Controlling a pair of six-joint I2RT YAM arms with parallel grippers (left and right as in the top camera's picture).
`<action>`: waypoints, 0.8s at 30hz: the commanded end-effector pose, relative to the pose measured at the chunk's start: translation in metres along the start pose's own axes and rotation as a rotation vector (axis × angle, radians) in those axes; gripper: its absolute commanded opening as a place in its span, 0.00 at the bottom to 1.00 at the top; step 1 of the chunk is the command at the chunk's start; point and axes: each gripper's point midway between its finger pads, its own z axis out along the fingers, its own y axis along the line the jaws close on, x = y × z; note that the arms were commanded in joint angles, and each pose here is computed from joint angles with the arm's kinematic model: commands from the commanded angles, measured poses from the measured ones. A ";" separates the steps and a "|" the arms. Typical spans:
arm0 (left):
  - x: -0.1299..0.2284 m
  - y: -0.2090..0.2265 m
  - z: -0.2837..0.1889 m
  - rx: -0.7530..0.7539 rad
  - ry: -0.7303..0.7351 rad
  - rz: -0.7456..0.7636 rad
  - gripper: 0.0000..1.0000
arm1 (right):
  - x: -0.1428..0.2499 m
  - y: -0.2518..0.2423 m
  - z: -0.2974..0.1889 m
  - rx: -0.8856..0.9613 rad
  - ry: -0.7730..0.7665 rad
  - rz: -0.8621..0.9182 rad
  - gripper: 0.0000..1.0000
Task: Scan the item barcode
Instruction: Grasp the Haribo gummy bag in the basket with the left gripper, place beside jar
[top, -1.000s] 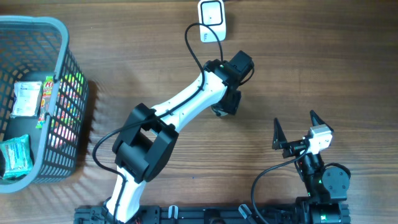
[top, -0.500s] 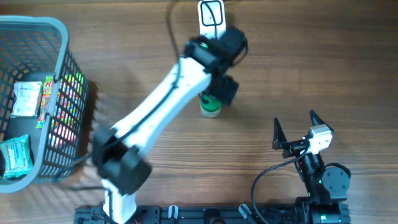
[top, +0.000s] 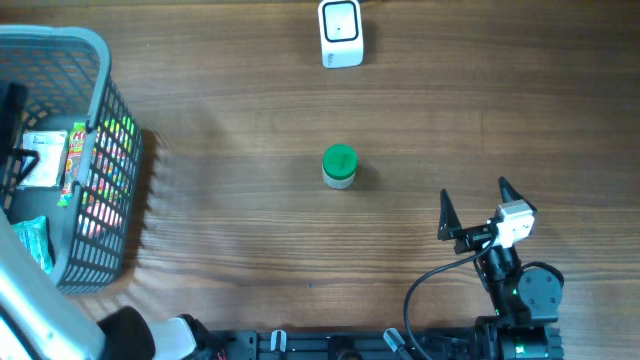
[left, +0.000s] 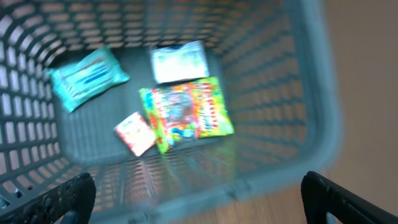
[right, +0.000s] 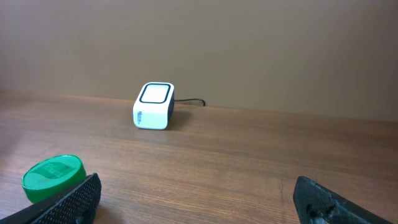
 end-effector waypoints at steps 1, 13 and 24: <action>0.009 0.011 0.066 -0.114 0.153 -0.075 1.00 | -0.001 0.000 0.000 0.003 -0.005 0.004 1.00; 0.066 0.021 0.251 -0.326 0.392 0.049 1.00 | -0.001 0.000 0.000 0.003 -0.005 0.005 1.00; 0.143 0.040 0.329 -0.460 0.563 0.207 1.00 | -0.001 0.000 0.000 0.003 -0.005 0.004 1.00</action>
